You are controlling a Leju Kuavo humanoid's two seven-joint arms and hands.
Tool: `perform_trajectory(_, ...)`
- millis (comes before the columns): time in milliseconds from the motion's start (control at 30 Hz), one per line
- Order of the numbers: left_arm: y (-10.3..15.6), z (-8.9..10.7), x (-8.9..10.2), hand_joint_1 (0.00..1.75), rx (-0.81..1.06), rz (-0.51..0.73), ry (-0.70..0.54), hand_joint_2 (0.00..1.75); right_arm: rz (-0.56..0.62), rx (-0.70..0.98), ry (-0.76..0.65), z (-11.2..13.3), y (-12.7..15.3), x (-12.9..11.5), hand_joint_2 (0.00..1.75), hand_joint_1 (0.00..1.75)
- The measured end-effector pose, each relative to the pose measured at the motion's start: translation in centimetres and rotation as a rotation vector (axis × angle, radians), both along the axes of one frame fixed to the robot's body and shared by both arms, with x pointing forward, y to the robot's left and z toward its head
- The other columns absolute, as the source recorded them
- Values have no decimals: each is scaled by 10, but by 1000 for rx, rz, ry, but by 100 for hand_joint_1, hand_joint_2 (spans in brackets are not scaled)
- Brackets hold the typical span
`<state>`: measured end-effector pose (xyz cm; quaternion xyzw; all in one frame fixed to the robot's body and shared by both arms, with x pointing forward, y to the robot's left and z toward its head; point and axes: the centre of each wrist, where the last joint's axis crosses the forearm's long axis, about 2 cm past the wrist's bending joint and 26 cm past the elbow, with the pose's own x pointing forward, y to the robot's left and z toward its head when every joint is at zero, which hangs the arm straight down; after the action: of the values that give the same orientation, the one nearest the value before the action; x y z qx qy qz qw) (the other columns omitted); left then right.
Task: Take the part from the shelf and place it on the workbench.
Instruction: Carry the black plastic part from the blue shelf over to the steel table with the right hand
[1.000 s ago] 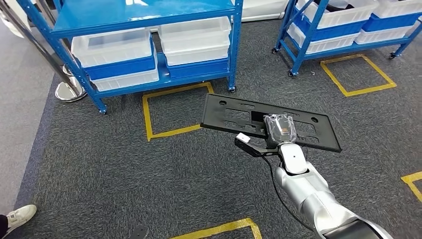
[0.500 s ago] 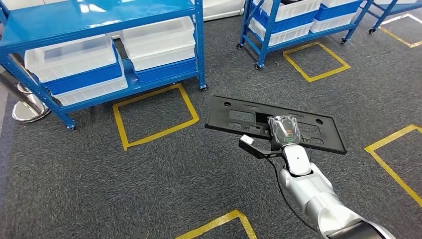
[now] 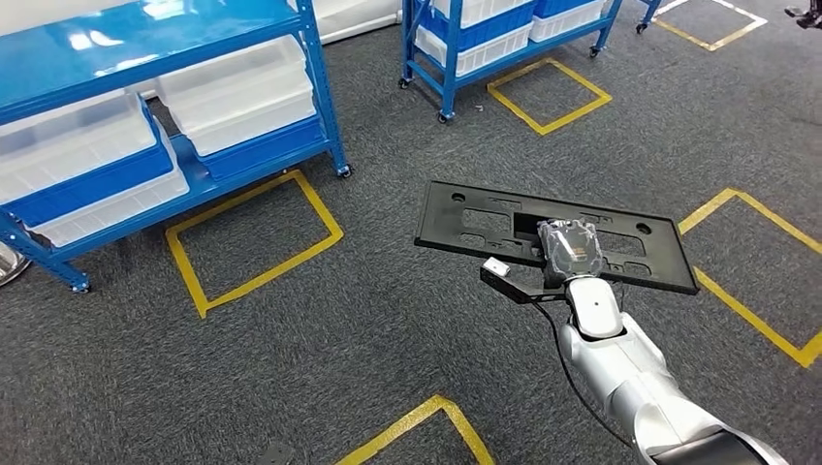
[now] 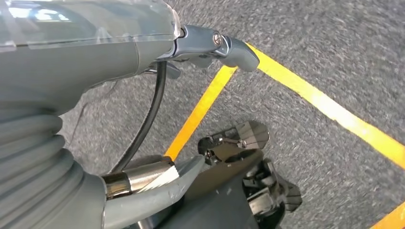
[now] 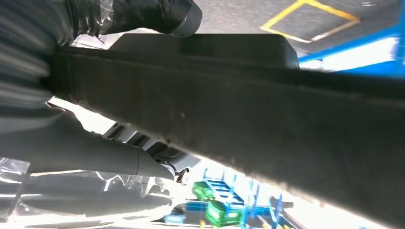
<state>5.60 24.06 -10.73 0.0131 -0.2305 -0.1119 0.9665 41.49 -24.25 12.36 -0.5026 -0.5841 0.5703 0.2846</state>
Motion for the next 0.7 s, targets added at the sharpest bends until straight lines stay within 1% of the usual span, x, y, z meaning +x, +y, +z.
perform_trajectory(233, 1, -1, -4, 0, 4, 0, 8, 175, -10, -7, 0, -1, -4, -1, 175, 175)
perform_trajectory(400, 3, -1, -2, 0, 6, -2, 4, 175, -16, -15, -5, 0, -7, 1, 175, 175)
perform_trajectory(567, 3, 0, 1, 0, 3, -1, 0, 175, -35, -31, -8, 0, -20, 2, 175, 175)
perform_trajectory(700, 4, 0, 0, 0, 4, 1, 2, 175, -45, -34, -9, 0, -22, 2, 175, 175)
